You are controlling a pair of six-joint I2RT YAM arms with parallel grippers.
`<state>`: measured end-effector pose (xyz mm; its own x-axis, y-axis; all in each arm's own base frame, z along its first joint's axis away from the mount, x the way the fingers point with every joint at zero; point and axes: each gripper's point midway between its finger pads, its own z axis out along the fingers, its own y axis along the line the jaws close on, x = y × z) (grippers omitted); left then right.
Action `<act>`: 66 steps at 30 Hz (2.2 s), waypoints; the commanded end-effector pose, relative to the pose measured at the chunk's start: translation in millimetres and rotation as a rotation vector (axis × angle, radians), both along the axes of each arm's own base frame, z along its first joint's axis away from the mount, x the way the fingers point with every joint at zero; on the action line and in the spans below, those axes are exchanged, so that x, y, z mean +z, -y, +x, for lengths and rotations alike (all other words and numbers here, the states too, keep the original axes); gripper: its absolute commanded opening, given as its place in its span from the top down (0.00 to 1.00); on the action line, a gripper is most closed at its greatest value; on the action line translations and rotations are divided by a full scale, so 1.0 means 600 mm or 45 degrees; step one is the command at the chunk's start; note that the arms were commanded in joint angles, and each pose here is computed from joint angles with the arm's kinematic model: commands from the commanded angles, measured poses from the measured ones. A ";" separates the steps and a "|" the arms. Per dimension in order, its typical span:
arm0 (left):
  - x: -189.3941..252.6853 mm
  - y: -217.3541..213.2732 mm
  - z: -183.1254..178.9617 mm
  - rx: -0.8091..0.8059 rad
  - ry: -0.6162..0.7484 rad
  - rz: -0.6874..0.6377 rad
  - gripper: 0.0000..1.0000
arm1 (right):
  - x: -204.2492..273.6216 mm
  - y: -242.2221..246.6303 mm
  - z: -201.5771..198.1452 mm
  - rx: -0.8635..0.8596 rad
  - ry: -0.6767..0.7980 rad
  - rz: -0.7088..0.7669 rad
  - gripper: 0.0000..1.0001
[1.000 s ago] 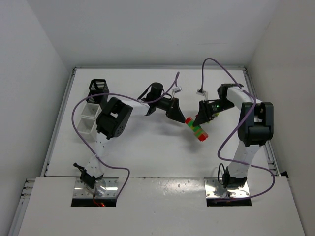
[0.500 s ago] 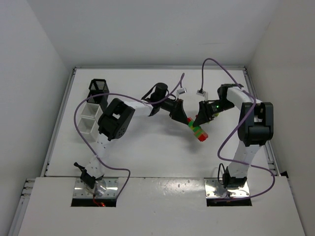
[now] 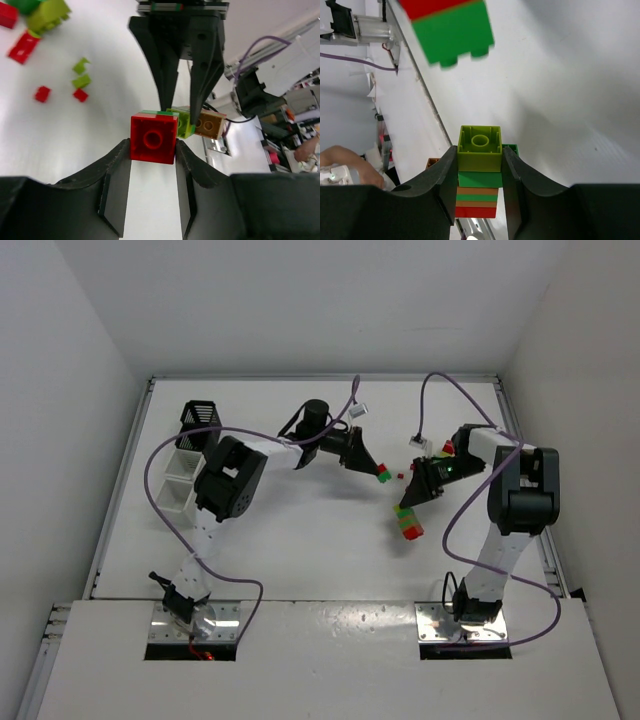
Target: Sort the legos into containers by color
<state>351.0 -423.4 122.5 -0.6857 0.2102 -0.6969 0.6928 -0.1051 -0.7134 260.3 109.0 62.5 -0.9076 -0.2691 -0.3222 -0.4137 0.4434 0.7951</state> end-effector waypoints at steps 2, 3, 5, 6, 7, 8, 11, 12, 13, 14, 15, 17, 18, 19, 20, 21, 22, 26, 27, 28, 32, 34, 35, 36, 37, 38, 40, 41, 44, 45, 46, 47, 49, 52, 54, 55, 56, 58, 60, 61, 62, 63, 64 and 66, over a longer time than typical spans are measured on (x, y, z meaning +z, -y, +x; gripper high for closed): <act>-0.009 0.001 0.026 0.041 0.074 -0.001 0.68 | 0.001 0.011 0.018 0.000 0.083 -0.007 1.00; -0.013 0.002 0.030 0.056 0.081 0.006 0.68 | -0.001 0.014 0.028 -0.003 0.112 -0.025 1.00; -0.020 0.002 0.036 0.087 0.085 0.028 0.69 | -0.008 0.022 0.036 -0.027 0.116 -0.057 1.00; -0.011 0.002 0.039 0.106 0.109 0.035 0.69 | -0.013 0.025 0.048 -0.050 0.134 -0.078 1.00; -0.024 0.000 0.043 0.115 0.133 0.072 0.69 | -0.024 0.034 0.056 -0.060 0.145 -0.139 1.00; -0.015 0.001 0.056 0.150 0.183 0.088 0.69 | -0.028 0.041 0.068 -0.081 0.172 -0.184 1.00; -0.012 -0.002 0.060 0.140 0.244 0.124 0.70 | -0.040 0.066 0.109 -0.193 0.234 -0.335 1.00; -0.017 -0.003 0.061 0.145 0.246 0.139 0.70 | -0.044 0.071 0.115 -0.212 0.236 -0.364 1.00; -0.020 -0.005 0.059 0.135 0.246 0.158 0.70 | -0.042 0.079 0.127 -0.238 0.245 -0.403 1.00; -0.013 -0.005 0.067 0.166 0.258 0.171 0.70 | -0.031 0.077 0.140 -0.228 0.275 -0.418 0.90; -0.015 -0.006 0.065 0.165 0.247 0.179 0.72 | -0.028 0.072 0.143 -0.215 0.264 -0.417 0.84; 0.004 -0.010 0.061 0.181 0.214 0.197 0.72 | -0.021 0.074 0.139 -0.197 0.211 -0.429 0.78; 0.007 -0.006 0.049 0.165 0.195 0.211 0.72 | 0.005 0.074 0.147 -0.186 0.237 -0.419 0.69; 0.017 -0.007 0.046 0.165 0.196 0.210 0.73 | 0.016 0.072 0.148 -0.170 0.248 -0.404 0.64; 0.038 -0.010 0.035 0.145 0.194 0.186 0.73 | 0.045 0.072 0.160 -0.171 0.302 -0.367 0.55; 0.052 -0.011 0.031 0.137 0.188 0.172 0.73 | 0.062 0.068 0.157 -0.146 0.329 -0.339 0.53; 0.058 -0.007 0.015 0.102 0.169 0.161 0.73 | 0.076 0.058 0.141 -0.069 0.347 -0.310 0.52; 0.081 -0.002 -0.016 0.052 0.183 0.167 0.73 | 0.104 0.035 0.119 -0.002 0.392 -0.239 0.45; 0.081 -0.002 -0.016 0.052 0.182 0.167 0.73 | 0.097 0.030 0.117 0.011 0.375 -0.236 0.45; 0.077 0.002 -0.022 0.049 0.173 0.180 0.73 | 0.087 0.030 0.108 0.042 0.359 -0.231 0.45; 0.082 0.011 -0.045 0.027 0.169 0.169 0.73 | 0.110 0.009 0.095 0.036 0.385 -0.113 0.43; 0.091 0.017 -0.060 -0.018 0.152 0.141 0.73 | 0.126 -0.016 0.088 0.055 0.433 -0.054 0.41; 0.091 0.026 -0.066 -0.033 0.131 0.128 0.73 | 0.135 -0.018 0.091 0.053 0.465 -0.040 0.39; 0.093 0.028 -0.069 -0.059 0.122 0.112 0.73 | 0.139 -0.029 0.084 0.085 0.490 -0.013 0.37; 0.101 0.029 -0.069 -0.068 0.132 0.098 0.73 | 0.141 -0.038 0.081 0.101 0.491 0.004 0.37; 0.104 0.033 -0.066 -0.077 0.124 0.091 0.73 | 0.139 -0.040 0.078 0.105 0.475 0.020 0.36; 0.109 0.036 -0.064 -0.090 0.115 0.081 0.73 | 0.142 -0.056 0.076 0.153 0.458 0.064 0.35; 0.109 0.036 -0.064 -0.090 0.115 0.081 0.73 | 0.140 -0.058 0.073 0.151 0.433 0.077 0.35; 0.110 0.038 -0.064 -0.097 0.100 0.076 0.73 | 0.145 -0.071 0.073 0.178 0.434 0.094 0.35; 0.116 0.039 -0.064 -0.105 0.110 0.057 0.73 | 0.143 -0.076 0.067 0.197 0.422 0.084 0.35; 0.118 0.040 -0.063 -0.103 0.110 0.052 0.73 | 0.139 -0.081 0.065 0.208 0.410 0.086 0.35; 0.113 0.042 -0.062 -0.102 0.098 0.055 0.73 | 0.139 -0.081 0.065 0.208 0.409 0.086 0.35; 0.118 0.042 -0.064 -0.113 0.094 0.041 0.73 | 0.136 -0.084 0.066 0.224 0.424 0.074 0.33; 0.109 0.038 -0.070 -0.126 0.072 0.049 0.73 | 0.128 -0.089 0.064 0.236 0.412 0.076 0.35; 0.111 0.039 -0.069 -0.126 0.081 0.043 0.73 | 0.126 -0.090 0.072 0.236 0.426 0.076 0.53; 0.106 0.038 -0.071 -0.125 0.061 0.052 0.73 | 0.125 -0.090 0.075 0.236 0.426 0.076 0.60; 0.109 0.033 -0.061 -0.107 0.063 0.045 0.74 | 0.123 -0.088 0.076 0.238 0.426 0.064 0.62; 0.113 0.023 -0.040 -0.055 0.041 0.029 0.76 | 0.123 -0.088 0.076 0.238 0.426 0.064 0.64; 0.115 0.014 -0.023 -0.006 0.007 0.031 0.78 | 0.117 -0.086 0.072 0.240 0.412 0.053 0.75; 0.120 0.003 -0.002 0.038 0.021 0.016 0.79 | 0.115 -0.084 0.067 0.242 0.410 0.040 0.78; 0.123 -0.002 0.011 0.069 0.019 0.013 0.81 | 0.113 -0.077 0.064 0.233 0.406 0.026 0.82; 0.120 -0.010 0.023 0.091 0.005 0.011 0.82 | 0.113 -0.077 0.064 0.233 0.406 0.026 0.84; 0.128 -0.026 0.048 0.146 0.000 -0.003 0.84 | 0.108 -0.077 0.059 0.233 0.388 0.026 0.87; 0.134 -0.043 0.078 0.219 0.008 -0.009 0.85 | 0.103 -0.068 0.049 0.235 0.362 0.016 0.92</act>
<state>337.9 -427.8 180.3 -0.7180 0.2438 -0.6520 0.6589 -0.0638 -0.7495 303.3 158.3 128.0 -0.7126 -0.3822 -0.5883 -0.6993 0.3197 0.6393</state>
